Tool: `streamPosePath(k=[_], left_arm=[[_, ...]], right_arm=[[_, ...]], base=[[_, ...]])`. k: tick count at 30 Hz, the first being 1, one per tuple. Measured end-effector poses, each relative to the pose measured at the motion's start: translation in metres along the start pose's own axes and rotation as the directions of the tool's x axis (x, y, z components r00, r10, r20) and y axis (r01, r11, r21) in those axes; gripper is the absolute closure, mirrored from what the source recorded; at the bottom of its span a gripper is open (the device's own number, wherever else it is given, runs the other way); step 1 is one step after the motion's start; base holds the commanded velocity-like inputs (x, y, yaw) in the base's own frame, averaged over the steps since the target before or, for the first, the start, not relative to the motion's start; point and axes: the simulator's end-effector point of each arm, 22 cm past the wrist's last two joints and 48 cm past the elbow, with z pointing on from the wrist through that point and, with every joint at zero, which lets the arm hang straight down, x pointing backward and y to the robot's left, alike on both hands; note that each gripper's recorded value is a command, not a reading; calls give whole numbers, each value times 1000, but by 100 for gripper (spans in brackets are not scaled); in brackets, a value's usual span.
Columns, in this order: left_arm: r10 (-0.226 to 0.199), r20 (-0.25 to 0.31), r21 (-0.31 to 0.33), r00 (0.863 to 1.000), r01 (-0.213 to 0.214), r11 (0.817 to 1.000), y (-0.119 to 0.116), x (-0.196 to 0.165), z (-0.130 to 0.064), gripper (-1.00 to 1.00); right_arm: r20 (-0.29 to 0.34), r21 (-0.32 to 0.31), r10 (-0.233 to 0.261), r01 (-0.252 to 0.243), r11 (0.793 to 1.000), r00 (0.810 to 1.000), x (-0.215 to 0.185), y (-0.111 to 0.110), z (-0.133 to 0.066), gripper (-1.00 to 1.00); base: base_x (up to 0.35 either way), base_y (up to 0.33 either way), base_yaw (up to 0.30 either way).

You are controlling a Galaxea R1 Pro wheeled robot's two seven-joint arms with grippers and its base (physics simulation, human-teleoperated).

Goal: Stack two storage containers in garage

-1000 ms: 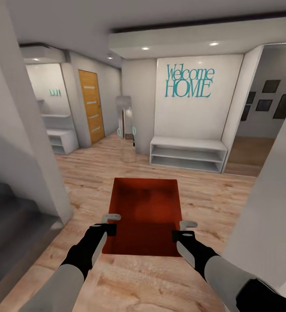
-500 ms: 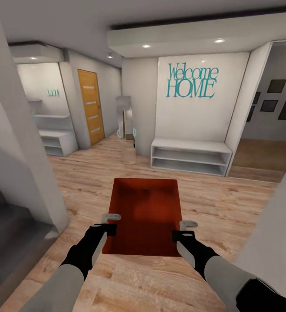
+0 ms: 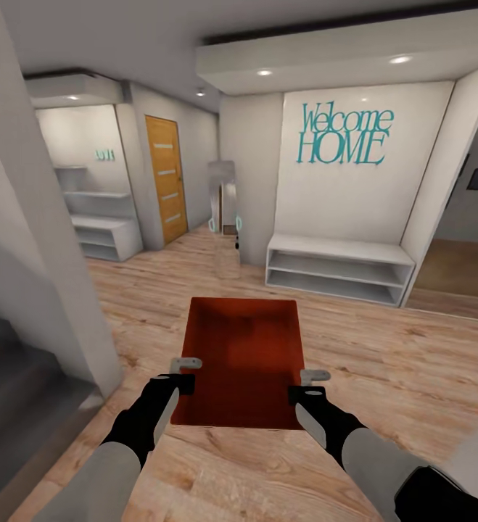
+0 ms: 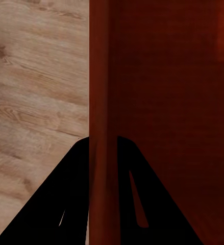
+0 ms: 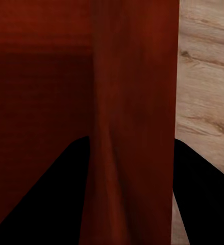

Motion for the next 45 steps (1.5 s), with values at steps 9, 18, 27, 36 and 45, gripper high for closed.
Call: streamPosePath(k=[9,18,27,36,45], left_arm=[[0,0,0,1000,0,1000,0,0,0,100],[0,0,0,1000,0,1000,0,0,0,100],[-2,-1,0,1000,2,1000,1,0,0,100],[-2,-1,0,1000,2,1000,1,0,0,100],[-2,-1,0,1000,2,1000,0,0,0,100]], right_arm=[[0,0,0,0,1000,1000,0,0,0,100],[0,0,0,0,1000,1000,0,0,0,100],[0,1,-1,1,1000,1000,0,0,0,100],[0,1,-1,1,1000,1000,0,0,0,100],[0,1,-1,1,1000,1000,0,0,0,100]], base=[[322,0,0],[322,0,0],[322,0,0],[322,0,0],[322,0,0]])
